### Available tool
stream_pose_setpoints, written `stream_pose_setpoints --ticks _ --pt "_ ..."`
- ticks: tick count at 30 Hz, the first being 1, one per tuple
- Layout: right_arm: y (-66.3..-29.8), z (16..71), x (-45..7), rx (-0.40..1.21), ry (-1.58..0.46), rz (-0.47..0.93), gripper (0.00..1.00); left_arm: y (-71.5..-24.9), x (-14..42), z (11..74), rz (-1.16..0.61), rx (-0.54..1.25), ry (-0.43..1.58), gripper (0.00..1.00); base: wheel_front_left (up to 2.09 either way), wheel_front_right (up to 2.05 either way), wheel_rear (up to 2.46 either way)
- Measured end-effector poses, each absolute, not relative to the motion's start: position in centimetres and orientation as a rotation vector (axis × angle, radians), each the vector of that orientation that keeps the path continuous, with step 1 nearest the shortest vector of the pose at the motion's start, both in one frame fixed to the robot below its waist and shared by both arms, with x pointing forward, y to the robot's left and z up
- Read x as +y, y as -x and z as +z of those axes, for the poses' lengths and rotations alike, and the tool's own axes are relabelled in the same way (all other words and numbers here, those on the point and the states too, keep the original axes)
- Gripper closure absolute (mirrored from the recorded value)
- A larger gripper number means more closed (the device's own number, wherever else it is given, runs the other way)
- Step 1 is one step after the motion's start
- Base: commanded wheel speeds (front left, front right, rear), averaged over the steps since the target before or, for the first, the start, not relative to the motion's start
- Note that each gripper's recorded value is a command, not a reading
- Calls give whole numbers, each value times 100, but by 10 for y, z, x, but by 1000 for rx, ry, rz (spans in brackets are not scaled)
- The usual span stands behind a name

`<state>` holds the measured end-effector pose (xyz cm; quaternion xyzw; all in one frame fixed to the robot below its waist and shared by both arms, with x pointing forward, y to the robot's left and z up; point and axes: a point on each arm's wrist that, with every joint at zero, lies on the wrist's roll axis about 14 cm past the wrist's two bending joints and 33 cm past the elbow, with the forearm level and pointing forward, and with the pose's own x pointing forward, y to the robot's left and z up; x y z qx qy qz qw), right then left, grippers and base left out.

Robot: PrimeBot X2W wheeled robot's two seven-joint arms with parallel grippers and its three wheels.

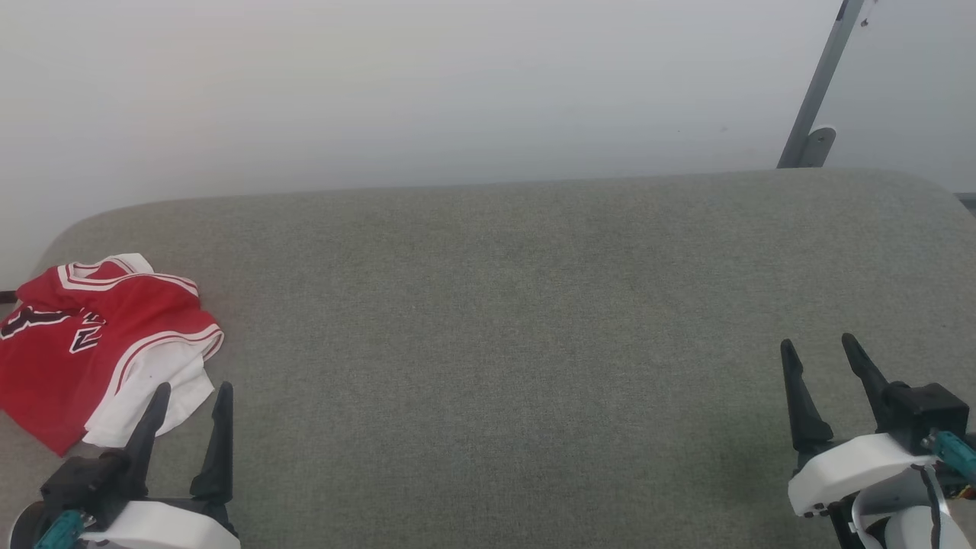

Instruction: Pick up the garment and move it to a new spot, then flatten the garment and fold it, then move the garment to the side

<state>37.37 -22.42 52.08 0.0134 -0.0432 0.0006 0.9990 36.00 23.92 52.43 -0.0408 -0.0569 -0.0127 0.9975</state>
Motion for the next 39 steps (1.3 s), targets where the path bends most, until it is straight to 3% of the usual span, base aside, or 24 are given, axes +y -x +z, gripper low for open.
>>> stream_pose_setpoints --ticks 22,39 --pt "-374 524 -221 -103 -7 14 0 -357 243 515 -14 -86 92 0 0 0 0" --pt "-390 525 -135 -94 -10 265 0 -312 318 512 248 -104 120 0 0 0 0"
